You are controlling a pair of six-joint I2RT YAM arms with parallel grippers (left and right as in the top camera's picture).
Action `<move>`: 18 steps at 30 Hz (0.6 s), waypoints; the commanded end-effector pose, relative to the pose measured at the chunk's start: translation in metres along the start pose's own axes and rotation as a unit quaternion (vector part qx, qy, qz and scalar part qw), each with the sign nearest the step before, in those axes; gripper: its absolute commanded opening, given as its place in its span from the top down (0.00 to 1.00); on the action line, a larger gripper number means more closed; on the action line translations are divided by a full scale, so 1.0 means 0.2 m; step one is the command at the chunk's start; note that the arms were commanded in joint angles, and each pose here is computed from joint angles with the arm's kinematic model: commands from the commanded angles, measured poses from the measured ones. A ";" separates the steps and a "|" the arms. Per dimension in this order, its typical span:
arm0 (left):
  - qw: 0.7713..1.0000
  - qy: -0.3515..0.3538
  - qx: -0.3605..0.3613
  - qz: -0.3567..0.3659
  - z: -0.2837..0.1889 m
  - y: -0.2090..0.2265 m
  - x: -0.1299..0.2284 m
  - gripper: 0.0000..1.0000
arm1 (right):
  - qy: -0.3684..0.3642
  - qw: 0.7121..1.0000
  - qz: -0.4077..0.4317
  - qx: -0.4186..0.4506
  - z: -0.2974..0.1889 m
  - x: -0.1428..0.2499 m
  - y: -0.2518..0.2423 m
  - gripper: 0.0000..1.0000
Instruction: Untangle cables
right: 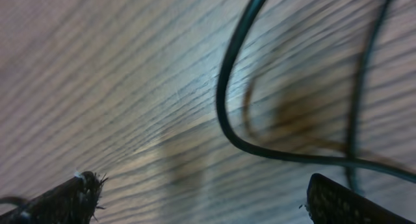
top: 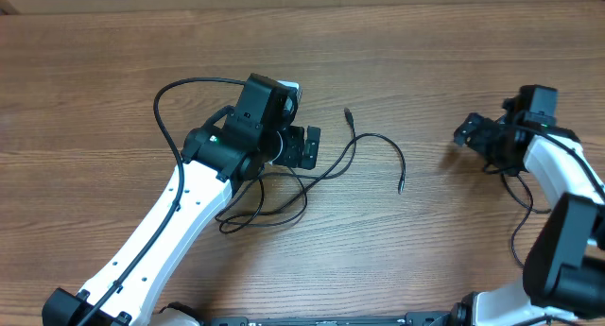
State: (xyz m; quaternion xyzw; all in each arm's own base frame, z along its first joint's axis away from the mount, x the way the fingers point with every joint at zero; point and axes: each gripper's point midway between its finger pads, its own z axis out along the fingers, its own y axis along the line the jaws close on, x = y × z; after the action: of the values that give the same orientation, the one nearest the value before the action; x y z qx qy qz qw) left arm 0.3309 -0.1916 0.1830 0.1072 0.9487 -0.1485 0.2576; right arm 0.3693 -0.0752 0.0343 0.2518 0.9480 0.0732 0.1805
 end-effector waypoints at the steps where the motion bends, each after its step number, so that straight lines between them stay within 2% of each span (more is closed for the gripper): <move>1: 1.000 -0.005 -0.002 0.002 0.00 -0.01 -0.02 0.00 | 0.007 1.000 -0.012 -0.006 0.05 0.02 0.04 0.03; 7: 1.000 -0.005 -0.002 0.002 0.00 -0.01 -0.02 0.00 | 0.001 1.000 -0.016 -0.005 0.06 0.00 0.06 0.00; 13: 1.000 -0.005 -0.003 0.002 0.00 -0.01 -0.02 0.00 | -0.032 0.997 -0.017 0.067 0.09 -0.06 -0.07 0.00; 18: 1.000 -0.005 -0.003 0.002 0.00 0.00 -0.02 0.00 | -0.028 0.996 -0.043 0.072 0.13 -0.06 -0.08 0.00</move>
State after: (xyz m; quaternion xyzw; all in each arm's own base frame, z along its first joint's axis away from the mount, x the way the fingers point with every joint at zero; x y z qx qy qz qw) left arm 0.3309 -0.1916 0.1830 0.1072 0.9487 -0.1485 0.2576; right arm 0.3835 -0.0865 0.0173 0.2360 0.9515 0.0113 0.1970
